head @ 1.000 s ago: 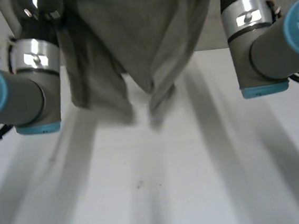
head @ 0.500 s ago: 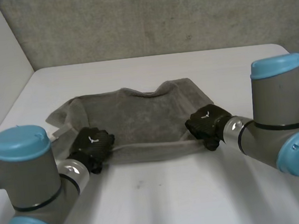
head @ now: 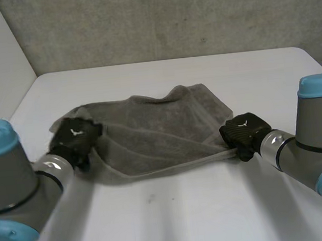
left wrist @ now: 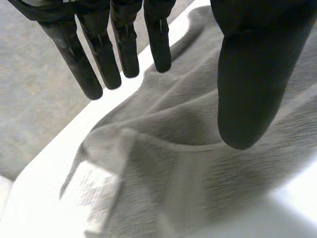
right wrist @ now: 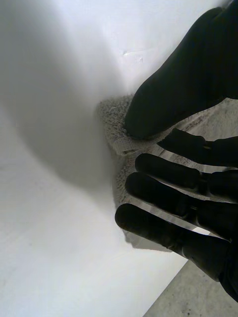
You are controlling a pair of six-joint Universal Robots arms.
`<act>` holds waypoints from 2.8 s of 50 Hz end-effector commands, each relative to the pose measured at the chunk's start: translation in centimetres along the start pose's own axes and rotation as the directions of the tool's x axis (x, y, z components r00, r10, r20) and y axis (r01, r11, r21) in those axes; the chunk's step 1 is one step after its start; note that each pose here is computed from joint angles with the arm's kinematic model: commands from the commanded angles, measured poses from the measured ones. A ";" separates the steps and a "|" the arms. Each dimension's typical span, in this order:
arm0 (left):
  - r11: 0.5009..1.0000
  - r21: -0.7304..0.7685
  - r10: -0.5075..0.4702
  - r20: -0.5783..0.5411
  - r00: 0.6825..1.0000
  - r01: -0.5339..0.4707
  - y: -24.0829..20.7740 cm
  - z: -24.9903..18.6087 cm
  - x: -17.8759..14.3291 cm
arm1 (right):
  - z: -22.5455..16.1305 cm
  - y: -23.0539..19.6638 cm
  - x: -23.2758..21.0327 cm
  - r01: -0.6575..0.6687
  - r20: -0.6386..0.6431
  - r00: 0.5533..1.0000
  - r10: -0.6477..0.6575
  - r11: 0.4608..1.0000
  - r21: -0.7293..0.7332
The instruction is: Fold the towel.
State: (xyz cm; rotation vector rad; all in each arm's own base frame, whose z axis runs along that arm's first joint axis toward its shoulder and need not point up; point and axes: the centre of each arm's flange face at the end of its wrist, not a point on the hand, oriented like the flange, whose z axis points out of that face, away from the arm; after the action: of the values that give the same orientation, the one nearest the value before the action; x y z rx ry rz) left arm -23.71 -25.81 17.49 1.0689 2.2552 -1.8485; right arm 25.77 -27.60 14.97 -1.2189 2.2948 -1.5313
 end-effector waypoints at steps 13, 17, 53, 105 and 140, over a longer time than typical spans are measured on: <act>0.999 -0.012 0.043 -0.141 0.989 -0.045 4.5 4.2 -3.9 | 0.2 0.3 0.0 0.004 -0.007 1.000 -0.004 1.000 0.007; 0.994 -0.027 0.103 -0.154 0.983 -0.108 5.5 5.1 -3.8 | 0.2 0.4 -0.1 0.004 -0.004 1.000 -0.004 1.000 0.005; 0.991 -0.023 0.124 -0.165 0.978 -0.129 6.5 7.2 -3.5 | 0.5 1.3 -0.6 0.037 0.010 0.999 -0.037 0.999 -0.016; 0.896 0.204 -0.383 -0.094 0.919 0.394 -9.2 -1.4 -9.2 | -10.7 -15.3 7.7 0.190 -0.233 0.961 -0.146 0.966 0.178; 0.829 0.480 -0.330 0.005 0.944 0.287 -7.9 6.7 -9.1 | -0.7 -13.9 6.2 0.212 -0.356 0.932 -0.072 0.904 0.372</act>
State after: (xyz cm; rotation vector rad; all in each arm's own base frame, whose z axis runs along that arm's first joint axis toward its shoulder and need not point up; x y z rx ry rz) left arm -23.12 -37.14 33.20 0.5353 1.6825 -2.8687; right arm 28.81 -34.66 35.54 -0.8886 1.6518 -2.6486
